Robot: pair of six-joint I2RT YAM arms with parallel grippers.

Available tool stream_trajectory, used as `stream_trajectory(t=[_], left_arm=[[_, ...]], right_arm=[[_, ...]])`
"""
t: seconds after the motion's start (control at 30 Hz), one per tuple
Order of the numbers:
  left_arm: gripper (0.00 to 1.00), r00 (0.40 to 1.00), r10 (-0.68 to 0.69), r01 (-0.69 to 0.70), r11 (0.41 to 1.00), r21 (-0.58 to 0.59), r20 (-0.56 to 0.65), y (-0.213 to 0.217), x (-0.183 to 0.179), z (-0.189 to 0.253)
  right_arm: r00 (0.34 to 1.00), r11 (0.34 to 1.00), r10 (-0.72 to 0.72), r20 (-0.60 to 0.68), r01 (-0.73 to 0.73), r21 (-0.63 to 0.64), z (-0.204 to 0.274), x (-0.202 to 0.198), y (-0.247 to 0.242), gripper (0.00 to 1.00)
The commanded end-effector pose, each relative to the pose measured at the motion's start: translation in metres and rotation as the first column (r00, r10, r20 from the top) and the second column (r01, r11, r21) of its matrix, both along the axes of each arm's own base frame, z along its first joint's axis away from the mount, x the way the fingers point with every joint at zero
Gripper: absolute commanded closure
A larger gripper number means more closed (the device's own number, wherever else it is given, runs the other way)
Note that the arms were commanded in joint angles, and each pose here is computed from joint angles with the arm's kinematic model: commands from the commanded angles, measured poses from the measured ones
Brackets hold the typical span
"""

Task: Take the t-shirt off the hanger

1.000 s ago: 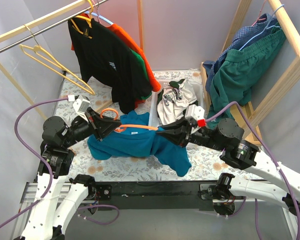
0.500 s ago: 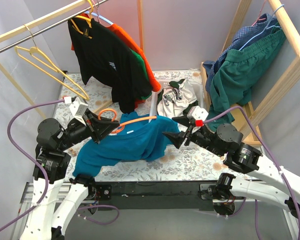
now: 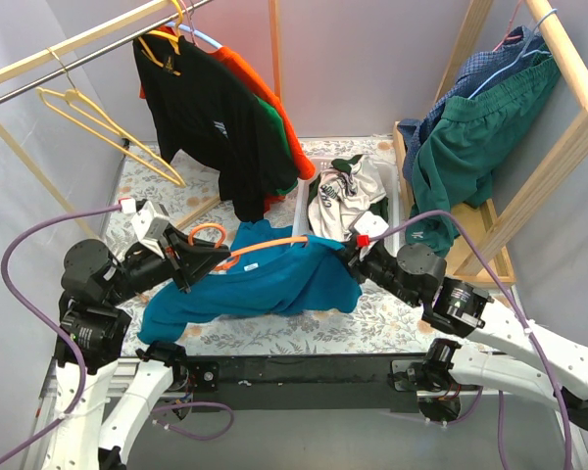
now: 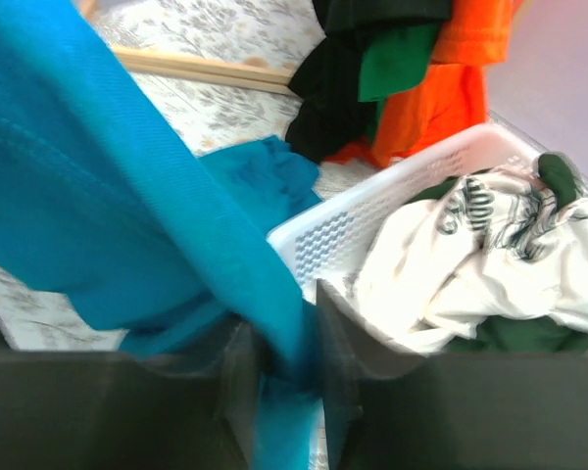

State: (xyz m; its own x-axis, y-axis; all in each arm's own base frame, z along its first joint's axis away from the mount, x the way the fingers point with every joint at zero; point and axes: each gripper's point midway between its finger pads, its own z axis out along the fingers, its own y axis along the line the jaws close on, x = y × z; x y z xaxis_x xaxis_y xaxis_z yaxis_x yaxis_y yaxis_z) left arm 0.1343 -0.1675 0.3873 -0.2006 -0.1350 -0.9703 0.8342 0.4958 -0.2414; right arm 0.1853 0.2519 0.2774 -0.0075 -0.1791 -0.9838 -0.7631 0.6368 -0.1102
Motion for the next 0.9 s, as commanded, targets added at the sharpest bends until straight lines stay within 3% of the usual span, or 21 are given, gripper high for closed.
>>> stream_trajectory(t=[0.0, 0.2, 0.43, 0.87], left_arm=[[1.0, 0.998, 0.033, -0.033, 0.999, 0.014, 0.048, 0.006, -0.007, 0.01], [1.0, 0.997, 0.075, -0.073, 0.995, 0.061, -0.022, 0.011, -0.001, -0.025], [1.0, 0.995, 0.1, -0.098, 0.992, 0.078, -0.017, 0.016, -0.002, -0.031], [1.0, 0.994, 0.057, -0.062, 0.997, 0.053, 0.09, 0.014, -0.019, 0.008]], right_arm=[[0.997, 0.996, -0.071, 0.02, 0.07, 0.061, 0.011, 0.011, -0.007, 0.96], [0.965, 0.962, -0.255, 0.063, 0.247, 0.115, 0.025, 0.026, -0.048, 0.99], [0.933, 0.932, -0.354, 0.062, 0.346, 0.111, 0.016, 0.037, -0.071, 0.99], [0.938, 0.946, -0.315, -0.143, 0.323, 0.038, -0.054, 0.052, -0.061, 0.99]])
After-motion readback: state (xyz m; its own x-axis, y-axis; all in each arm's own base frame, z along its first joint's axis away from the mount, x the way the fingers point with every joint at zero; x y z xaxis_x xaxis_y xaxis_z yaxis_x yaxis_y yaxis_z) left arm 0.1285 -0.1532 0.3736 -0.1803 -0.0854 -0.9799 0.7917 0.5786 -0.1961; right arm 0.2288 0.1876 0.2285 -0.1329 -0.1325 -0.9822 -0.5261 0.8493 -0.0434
